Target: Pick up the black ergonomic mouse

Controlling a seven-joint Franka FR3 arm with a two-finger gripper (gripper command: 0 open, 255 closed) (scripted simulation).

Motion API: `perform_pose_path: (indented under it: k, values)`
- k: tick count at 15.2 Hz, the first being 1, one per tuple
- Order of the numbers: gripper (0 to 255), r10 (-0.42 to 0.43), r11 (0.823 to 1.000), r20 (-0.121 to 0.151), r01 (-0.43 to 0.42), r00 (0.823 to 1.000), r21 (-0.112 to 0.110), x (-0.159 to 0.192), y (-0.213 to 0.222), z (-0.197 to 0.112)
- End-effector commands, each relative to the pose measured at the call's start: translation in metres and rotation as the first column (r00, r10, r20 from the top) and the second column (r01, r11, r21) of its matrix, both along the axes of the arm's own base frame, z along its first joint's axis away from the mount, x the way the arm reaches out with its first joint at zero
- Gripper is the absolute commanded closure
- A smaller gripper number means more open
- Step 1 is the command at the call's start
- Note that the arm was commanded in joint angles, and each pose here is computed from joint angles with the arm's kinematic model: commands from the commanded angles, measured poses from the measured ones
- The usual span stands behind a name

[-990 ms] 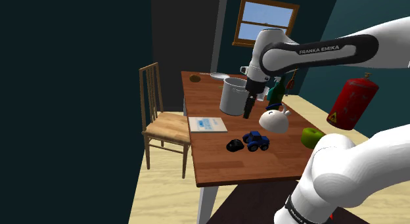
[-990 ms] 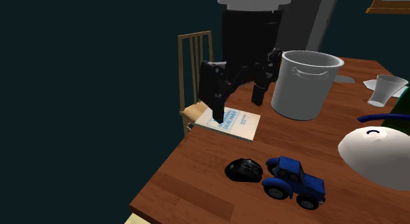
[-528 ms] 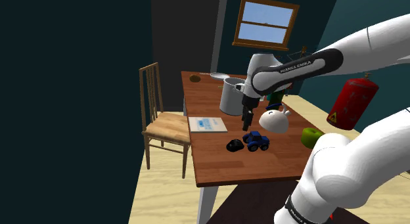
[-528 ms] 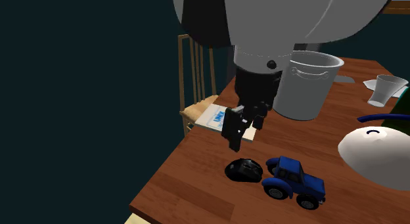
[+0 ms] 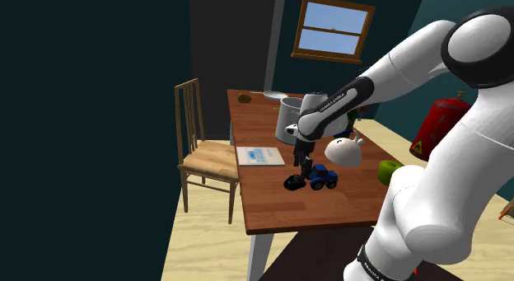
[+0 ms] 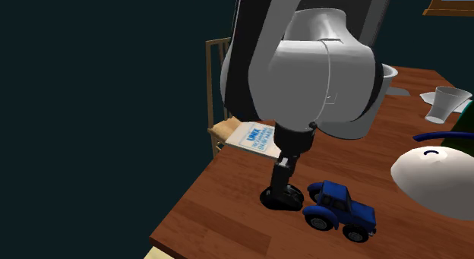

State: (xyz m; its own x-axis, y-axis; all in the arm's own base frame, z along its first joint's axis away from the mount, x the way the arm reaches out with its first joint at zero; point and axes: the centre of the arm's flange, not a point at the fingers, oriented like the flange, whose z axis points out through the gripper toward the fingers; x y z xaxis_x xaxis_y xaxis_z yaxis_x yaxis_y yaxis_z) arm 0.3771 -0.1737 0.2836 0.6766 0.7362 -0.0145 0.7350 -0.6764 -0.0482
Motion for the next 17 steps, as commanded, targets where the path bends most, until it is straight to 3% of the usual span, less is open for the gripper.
perform_pose_path:
  k: [1, 11, 12, 17]
  values:
    - [0, 0.073, 0.997, -0.006, -0.073, 0.997, 0.001, 0.008, -0.007, -0.025]
    - [0, 0.094, 0.996, -0.009, -0.094, 0.996, 0.003, 0.01, -0.008, -0.073]
    - [255, 0.094, 0.996, -0.009, -0.094, 0.996, 0.003, 0.01, -0.008, -0.074]
    - [255, 0.094, 0.996, -0.009, -0.094, 0.996, 0.003, 0.01, -0.008, -0.074]
